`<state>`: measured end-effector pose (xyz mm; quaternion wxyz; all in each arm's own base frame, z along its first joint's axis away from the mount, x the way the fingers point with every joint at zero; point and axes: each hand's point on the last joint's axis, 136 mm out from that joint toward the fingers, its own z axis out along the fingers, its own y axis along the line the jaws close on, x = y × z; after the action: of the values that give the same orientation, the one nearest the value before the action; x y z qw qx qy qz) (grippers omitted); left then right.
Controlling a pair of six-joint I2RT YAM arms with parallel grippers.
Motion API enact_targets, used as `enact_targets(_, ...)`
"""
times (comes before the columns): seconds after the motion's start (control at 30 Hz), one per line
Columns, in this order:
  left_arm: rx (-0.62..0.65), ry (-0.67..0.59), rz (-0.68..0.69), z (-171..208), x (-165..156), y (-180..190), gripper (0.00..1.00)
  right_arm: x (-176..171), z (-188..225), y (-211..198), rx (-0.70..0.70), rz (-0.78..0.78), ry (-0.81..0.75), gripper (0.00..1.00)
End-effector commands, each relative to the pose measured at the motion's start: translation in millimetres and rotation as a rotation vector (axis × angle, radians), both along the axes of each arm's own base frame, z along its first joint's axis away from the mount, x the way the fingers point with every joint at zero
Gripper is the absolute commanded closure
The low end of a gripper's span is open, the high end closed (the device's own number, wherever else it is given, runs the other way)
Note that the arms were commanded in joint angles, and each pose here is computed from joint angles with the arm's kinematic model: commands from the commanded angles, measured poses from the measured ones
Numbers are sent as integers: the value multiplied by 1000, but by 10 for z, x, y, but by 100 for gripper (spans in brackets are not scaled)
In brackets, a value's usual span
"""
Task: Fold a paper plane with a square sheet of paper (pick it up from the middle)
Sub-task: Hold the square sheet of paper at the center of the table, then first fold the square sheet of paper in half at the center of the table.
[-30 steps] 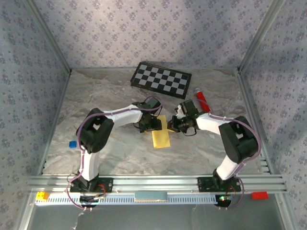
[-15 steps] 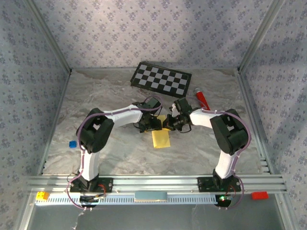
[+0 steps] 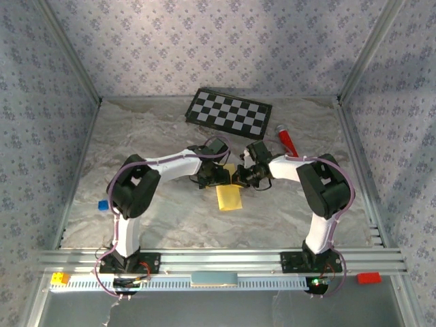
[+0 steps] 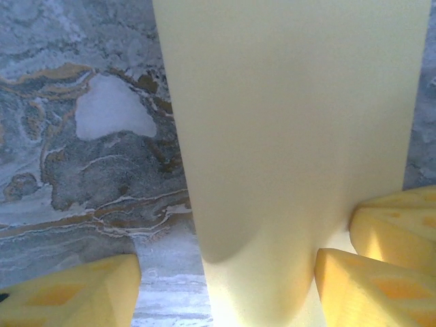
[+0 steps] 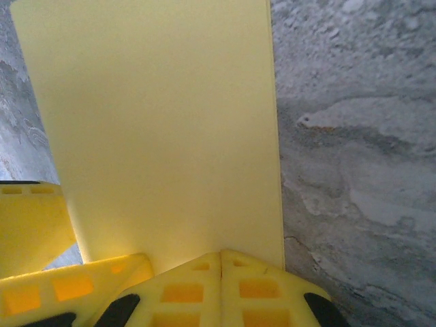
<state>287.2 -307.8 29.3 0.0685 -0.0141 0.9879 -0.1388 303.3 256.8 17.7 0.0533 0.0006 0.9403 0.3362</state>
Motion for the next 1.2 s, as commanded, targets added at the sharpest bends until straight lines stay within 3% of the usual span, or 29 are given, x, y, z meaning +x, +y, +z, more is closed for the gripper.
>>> enact_targets(0.0,-137,-131,9,363,194,-166,31,-265,-380,-277,-143,-7,101,100)
enact_targets(0.07,-196,-180,18,589,228,-149,29,-251,-364,-275,-138,-8,102,100)
enact_targets(0.13,-276,-206,25,741,241,-149,34,-249,-361,-276,-138,-8,101,100)
enact_targets(0.3,-541,-208,34,919,245,-241,70,-248,-374,-277,-139,-17,103,100)
enact_targets(0.4,-633,-167,33,851,228,-303,91,-253,-381,-286,-142,-22,108,100)
enact_targets(0.47,-671,-145,25,799,212,-349,100,-263,-387,-290,-144,-21,110,100)
enact_targets(0.67,-662,-97,32,564,189,-373,100,-284,-409,-308,-152,-23,116,100)
enact_targets(1.17,-506,-32,46,-42,-8,-65,100,-315,-455,-336,-168,-24,121,100)
